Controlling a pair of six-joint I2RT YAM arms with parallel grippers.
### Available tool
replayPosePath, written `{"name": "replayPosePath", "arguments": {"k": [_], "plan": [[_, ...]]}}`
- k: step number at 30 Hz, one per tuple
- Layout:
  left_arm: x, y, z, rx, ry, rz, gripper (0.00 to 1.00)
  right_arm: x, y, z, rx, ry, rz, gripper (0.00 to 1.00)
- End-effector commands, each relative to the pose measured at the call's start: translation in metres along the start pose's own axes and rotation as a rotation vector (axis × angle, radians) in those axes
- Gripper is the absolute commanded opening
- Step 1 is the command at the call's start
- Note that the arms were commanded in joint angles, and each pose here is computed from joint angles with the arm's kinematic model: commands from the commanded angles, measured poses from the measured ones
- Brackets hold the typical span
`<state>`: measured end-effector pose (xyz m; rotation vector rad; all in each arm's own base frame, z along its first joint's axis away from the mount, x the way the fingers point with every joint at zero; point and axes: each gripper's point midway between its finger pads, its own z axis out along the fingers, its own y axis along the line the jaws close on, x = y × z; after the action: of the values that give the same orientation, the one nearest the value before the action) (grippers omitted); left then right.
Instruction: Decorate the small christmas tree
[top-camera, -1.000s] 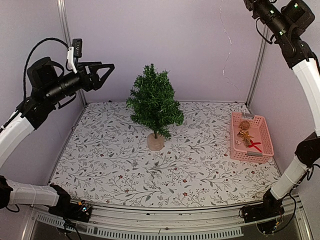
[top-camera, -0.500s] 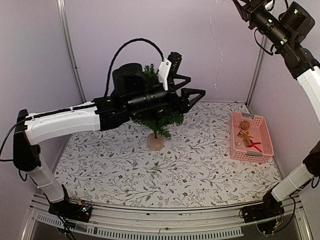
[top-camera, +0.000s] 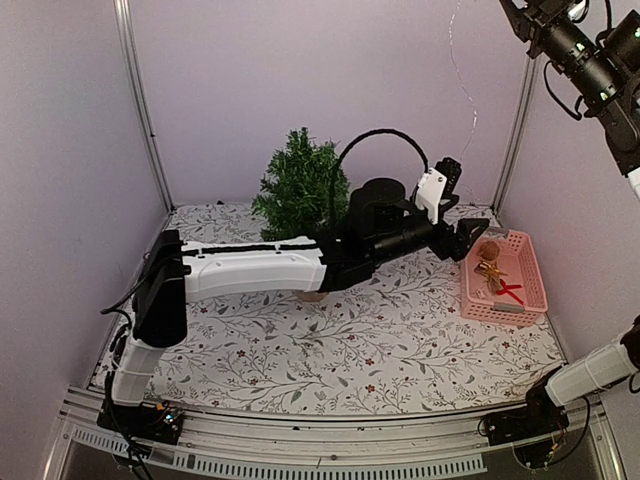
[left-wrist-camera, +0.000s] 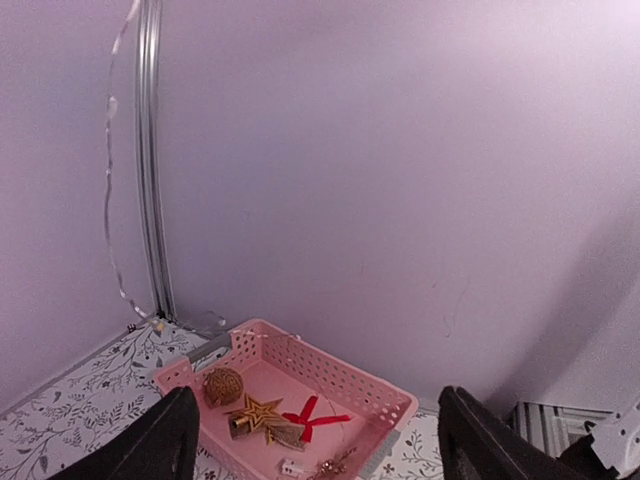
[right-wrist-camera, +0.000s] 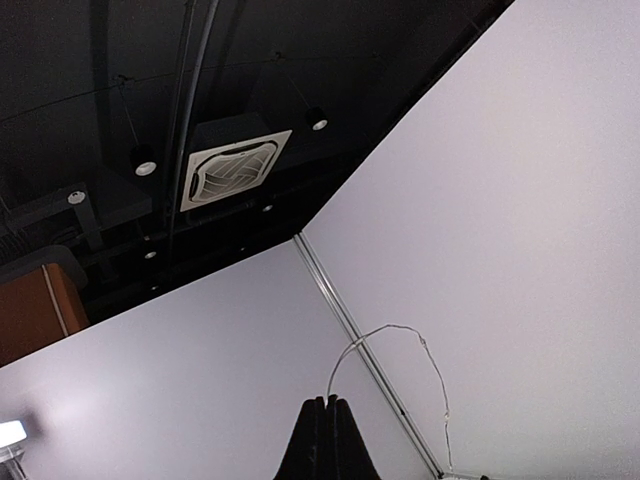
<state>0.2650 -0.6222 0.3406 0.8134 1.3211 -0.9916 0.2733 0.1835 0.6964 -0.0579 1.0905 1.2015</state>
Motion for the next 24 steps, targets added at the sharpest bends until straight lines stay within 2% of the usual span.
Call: {"name": "replayPosePath", "arguments": {"k": [1,8,11,13,17,24], "plan": [[-0.010,0.006,0.018,-0.074,-0.095,-0.056,0.82,0.011,0.008,-0.008,-0.040,0.047,0.040,0.00],[0.011,0.009,0.039,-0.072,-0.133,-0.111,0.73,0.008,0.018,-0.020,-0.063,0.048,0.063,0.00],[0.013,0.014,0.045,-0.071,-0.160,-0.158,0.64,0.006,0.022,-0.021,-0.079,0.051,0.062,0.00],[0.016,0.015,0.047,-0.063,-0.168,-0.179,0.50,0.007,0.023,-0.022,-0.082,0.058,0.070,0.00],[-0.002,0.011,0.043,-0.041,-0.202,-0.159,0.02,0.007,0.021,-0.027,-0.065,0.051,0.065,0.00],[-0.112,-0.014,0.016,0.026,-0.396,-0.001,0.00,0.003,0.006,-0.036,0.023,0.021,-0.002,0.00]]}}
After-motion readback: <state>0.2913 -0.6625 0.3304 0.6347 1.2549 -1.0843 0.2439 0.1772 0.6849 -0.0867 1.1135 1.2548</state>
